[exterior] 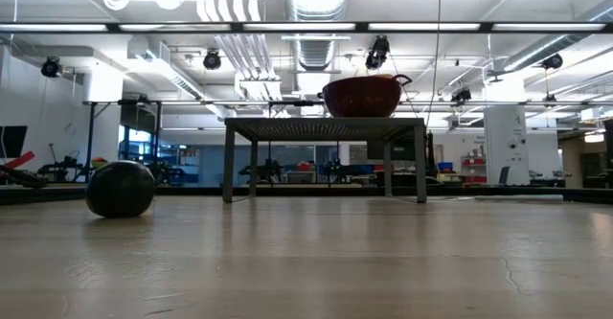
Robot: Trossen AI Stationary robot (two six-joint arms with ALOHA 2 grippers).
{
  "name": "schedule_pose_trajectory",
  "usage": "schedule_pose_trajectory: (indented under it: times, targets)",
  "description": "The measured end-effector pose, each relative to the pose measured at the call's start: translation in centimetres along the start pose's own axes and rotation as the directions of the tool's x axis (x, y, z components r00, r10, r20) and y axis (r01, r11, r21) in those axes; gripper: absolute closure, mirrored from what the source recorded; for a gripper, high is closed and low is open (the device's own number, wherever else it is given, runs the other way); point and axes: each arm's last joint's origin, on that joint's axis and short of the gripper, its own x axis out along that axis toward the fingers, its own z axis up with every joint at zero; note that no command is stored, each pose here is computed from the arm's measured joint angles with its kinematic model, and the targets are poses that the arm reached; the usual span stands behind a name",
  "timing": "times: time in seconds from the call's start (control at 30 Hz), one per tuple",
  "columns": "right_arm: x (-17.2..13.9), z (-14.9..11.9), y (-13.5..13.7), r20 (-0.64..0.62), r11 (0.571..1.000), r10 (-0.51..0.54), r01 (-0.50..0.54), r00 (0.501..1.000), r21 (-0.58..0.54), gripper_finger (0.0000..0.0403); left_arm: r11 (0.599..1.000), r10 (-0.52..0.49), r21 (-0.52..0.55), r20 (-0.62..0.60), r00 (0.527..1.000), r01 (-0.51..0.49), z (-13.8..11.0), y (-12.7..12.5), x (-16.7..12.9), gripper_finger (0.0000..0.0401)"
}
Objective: Pick & Place Fruit
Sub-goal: Put the kiwi into the purple strainer bowl on the shelf
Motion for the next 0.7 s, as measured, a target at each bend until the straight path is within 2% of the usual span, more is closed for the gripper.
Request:
schedule_pose_trajectory:
  times: [0.7]
  targets:
    - [0.04,-0.02,-0.04,0.000,1.000,-0.001,0.001,1.000,0.005,0.0169,1.000,-0.001,-0.001,-0.002,1.000,0.001,-0.01,0.01,0.00,0.0145]
